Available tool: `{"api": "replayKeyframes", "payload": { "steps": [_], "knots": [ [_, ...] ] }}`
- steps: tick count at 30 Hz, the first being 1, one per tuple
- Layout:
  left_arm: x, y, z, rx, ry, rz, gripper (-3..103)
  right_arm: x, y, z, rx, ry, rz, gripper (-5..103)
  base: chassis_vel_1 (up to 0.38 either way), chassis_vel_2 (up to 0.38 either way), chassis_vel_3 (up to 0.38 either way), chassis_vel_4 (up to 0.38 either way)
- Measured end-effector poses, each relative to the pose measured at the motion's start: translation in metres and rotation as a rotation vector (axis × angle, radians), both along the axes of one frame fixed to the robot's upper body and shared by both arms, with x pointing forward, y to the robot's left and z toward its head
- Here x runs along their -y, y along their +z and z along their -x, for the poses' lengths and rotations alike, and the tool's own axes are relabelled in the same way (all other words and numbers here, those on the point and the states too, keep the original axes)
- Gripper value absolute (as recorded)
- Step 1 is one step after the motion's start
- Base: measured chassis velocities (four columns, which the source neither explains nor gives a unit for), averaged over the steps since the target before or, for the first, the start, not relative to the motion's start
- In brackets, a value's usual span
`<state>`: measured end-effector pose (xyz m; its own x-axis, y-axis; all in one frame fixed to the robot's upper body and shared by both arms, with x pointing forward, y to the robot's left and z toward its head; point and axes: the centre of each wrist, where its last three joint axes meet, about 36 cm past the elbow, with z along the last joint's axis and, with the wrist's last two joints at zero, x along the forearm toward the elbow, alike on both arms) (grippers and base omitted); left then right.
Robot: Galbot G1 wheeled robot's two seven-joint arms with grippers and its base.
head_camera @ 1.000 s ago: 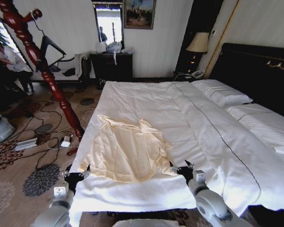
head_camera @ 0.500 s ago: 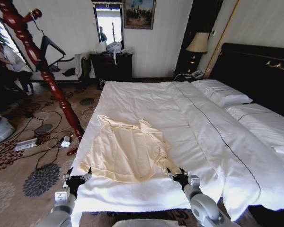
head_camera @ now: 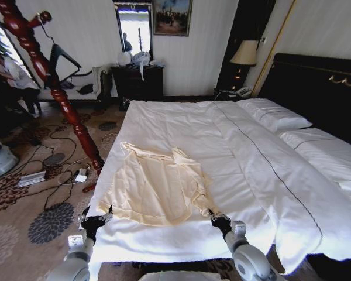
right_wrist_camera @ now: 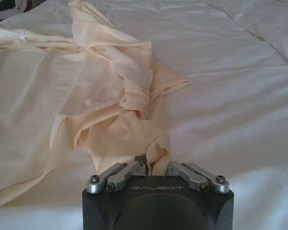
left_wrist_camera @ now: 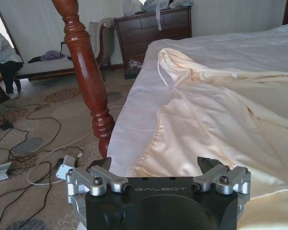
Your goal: Pick up the clothes from the bed and hang them on the clothes hanger.
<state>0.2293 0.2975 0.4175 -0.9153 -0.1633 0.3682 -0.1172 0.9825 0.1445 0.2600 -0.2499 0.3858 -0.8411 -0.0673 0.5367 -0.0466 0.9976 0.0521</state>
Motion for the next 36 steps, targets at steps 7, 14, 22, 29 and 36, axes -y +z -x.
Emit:
{"api": "replayKeyframes", "payload": {
  "steps": [7,14,22,29,36],
  "knots": [
    [0.001,0.002,0.0,0.01,-0.002,0.003,100,0.005,0.023,0.017,0.024,-0.004,0.047,1,0.0,0.0,0.0,0.0],
    [0.002,0.002,0.003,0.018,0.002,0.009,100,0.007,0.059,0.048,0.052,0.02,0.111,1,0.0,0.0,0.0,0.0],
    [0.002,0.004,0.005,0.025,0.002,0.008,100,0.011,0.056,0.058,-0.001,0.021,0.182,1,0.0,0.0,0.0,0.0],
    [0.002,0.004,0.007,0.021,0.002,0.008,100,0.014,0.04,0.053,-0.057,-0.004,0.265,7,0.0,0.0,0.0,0.0],
    [0.001,0.002,0.005,0.02,0.001,0.004,100,0.023,0.063,0.058,-0.045,-0.056,0.287,33,0.0,0.0,0.0,0.0]
  ]
}}
